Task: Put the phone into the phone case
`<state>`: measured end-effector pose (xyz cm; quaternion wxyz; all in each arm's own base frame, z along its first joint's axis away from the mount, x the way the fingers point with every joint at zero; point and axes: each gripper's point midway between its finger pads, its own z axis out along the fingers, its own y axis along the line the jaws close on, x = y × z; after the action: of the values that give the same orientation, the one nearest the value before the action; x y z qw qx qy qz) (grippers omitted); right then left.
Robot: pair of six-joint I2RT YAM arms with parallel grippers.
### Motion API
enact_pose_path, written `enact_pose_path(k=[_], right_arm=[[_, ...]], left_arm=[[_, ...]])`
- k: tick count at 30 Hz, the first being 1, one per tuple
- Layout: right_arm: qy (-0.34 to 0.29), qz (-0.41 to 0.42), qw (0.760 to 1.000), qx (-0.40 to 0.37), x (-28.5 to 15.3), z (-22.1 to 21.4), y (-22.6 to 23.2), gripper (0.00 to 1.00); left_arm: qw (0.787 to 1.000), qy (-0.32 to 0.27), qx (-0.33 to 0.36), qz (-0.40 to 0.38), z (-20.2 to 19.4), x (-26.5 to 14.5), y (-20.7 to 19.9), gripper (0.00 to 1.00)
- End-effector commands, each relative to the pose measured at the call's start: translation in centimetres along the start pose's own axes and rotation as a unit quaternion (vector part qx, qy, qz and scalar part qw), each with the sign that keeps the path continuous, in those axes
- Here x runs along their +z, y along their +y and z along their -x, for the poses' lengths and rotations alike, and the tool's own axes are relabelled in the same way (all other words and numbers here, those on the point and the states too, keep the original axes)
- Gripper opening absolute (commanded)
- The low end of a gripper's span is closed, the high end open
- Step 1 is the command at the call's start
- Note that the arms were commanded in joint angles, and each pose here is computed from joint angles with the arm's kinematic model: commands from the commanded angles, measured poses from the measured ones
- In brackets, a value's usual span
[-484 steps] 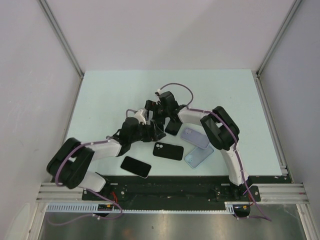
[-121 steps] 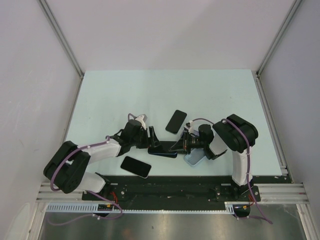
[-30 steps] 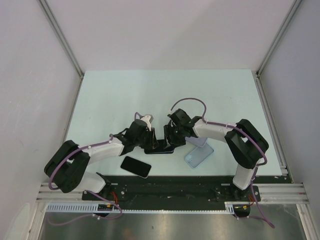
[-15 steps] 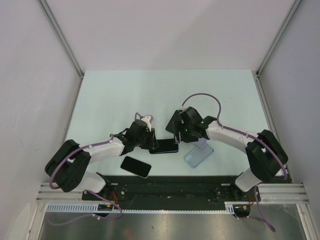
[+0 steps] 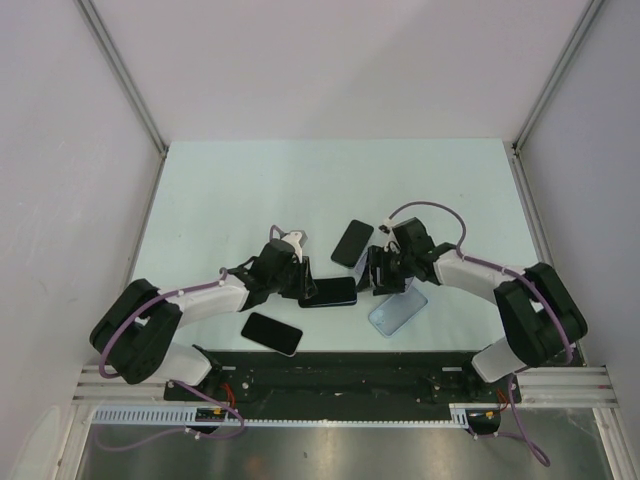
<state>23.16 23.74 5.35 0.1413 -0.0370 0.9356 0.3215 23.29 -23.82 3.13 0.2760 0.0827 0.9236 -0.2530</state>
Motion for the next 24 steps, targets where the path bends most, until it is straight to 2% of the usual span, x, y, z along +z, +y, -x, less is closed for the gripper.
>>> enact_pose_path(k=[1, 10, 17, 24], right_arm=[[0.017, 0.063, 0.998, -0.002, 1.7, 0.1, 1.6, 0.61], [0.036, 0.047, 0.998, 0.020, 4.4, -0.3, -0.1, 0.46], [0.055, 0.011, 0.998, 0.018, 5.5, -1.0, -1.6, 0.24], [0.073, -0.076, 0.994, -0.007, 6.2, -2.6, -4.4, 0.16]], left_arm=[[0.998, 0.053, 0.009, 0.030, -3.2, -0.2, 1.8, 0.36], [0.998, 0.054, 0.009, 0.033, -3.4, -0.2, 2.0, 0.36], [0.998, 0.055, 0.011, 0.037, -3.4, -0.1, 2.2, 0.36], [0.998, 0.052, 0.009, 0.038, -3.0, 0.1, 2.0, 0.37]])
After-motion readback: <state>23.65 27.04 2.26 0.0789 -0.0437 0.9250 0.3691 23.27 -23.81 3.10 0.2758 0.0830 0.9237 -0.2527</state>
